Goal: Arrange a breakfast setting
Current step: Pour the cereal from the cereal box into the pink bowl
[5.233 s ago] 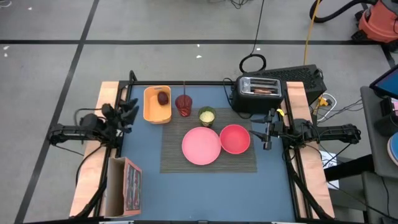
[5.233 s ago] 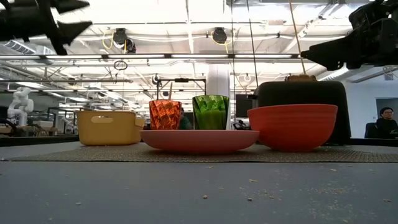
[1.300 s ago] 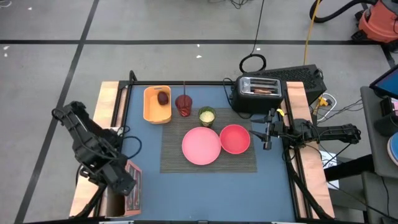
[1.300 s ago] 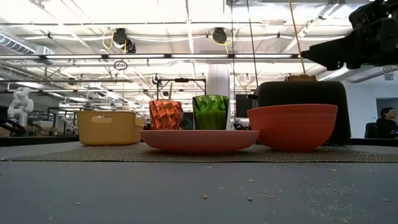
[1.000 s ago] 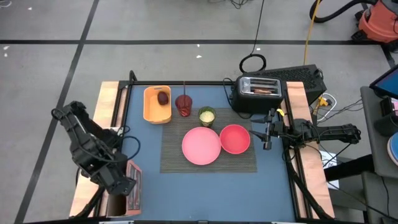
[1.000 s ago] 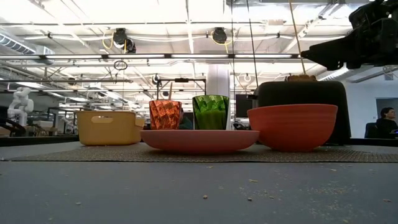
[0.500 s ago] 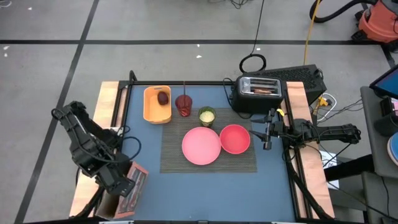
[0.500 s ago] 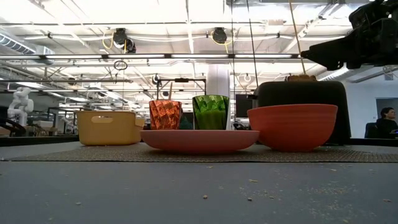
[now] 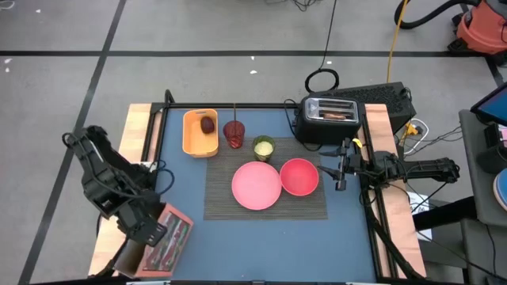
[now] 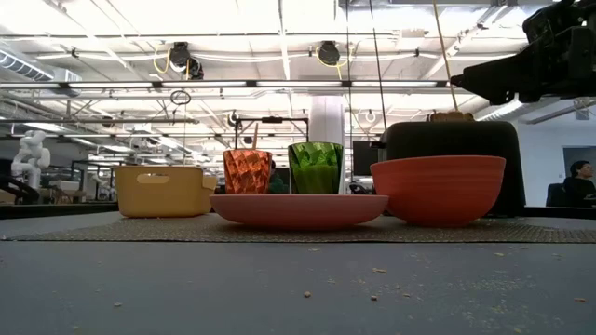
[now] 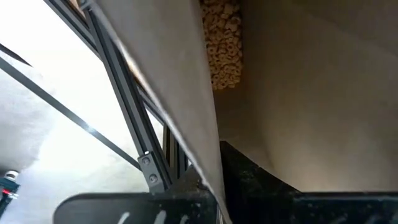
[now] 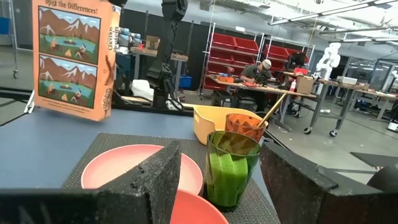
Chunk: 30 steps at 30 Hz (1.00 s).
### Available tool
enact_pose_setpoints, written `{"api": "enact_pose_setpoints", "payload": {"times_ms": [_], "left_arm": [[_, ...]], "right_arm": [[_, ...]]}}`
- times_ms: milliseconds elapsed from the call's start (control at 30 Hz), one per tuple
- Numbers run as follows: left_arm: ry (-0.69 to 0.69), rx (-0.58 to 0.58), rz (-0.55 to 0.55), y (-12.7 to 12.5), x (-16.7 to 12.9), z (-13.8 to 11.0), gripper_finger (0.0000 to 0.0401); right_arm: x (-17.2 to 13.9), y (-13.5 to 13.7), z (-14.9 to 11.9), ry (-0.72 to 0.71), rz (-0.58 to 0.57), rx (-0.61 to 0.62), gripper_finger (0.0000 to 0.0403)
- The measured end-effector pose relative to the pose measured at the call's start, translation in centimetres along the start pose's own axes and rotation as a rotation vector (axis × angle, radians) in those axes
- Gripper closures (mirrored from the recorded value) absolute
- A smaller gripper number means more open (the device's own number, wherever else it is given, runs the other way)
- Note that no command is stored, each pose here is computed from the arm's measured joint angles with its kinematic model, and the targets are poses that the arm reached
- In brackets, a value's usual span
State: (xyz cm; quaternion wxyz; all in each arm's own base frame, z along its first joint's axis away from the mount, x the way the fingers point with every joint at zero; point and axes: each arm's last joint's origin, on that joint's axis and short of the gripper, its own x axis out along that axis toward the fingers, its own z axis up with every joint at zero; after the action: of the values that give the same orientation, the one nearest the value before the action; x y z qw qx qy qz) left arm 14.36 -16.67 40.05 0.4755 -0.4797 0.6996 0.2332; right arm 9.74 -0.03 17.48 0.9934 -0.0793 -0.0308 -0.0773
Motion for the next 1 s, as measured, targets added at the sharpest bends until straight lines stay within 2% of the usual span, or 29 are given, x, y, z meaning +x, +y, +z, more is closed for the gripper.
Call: {"api": "enact_pose_setpoints", "payload": {"times_ms": [333, 533, 1000], "left_arm": [[-0.106, -0.004, -0.145, 1.6, -2.5, 1.3, 0.0398], [-0.136, 0.073, -0.197, 1.1, -3.0, 2.2, 0.0398], [-0.259, 0.225, -0.396, -1.2, -4.9, 5.0, 0.0398]], "right_arm": [[0.0, 0.0, 0.0, 0.000, 0.000, 0.000, 0.0193], [0.0, 0.0, 0.0, -0.003, -0.001, 0.001, 0.0181], [-0.1, -0.2, 1.2, -0.119, -0.019, 0.055, 0.0038]]}}
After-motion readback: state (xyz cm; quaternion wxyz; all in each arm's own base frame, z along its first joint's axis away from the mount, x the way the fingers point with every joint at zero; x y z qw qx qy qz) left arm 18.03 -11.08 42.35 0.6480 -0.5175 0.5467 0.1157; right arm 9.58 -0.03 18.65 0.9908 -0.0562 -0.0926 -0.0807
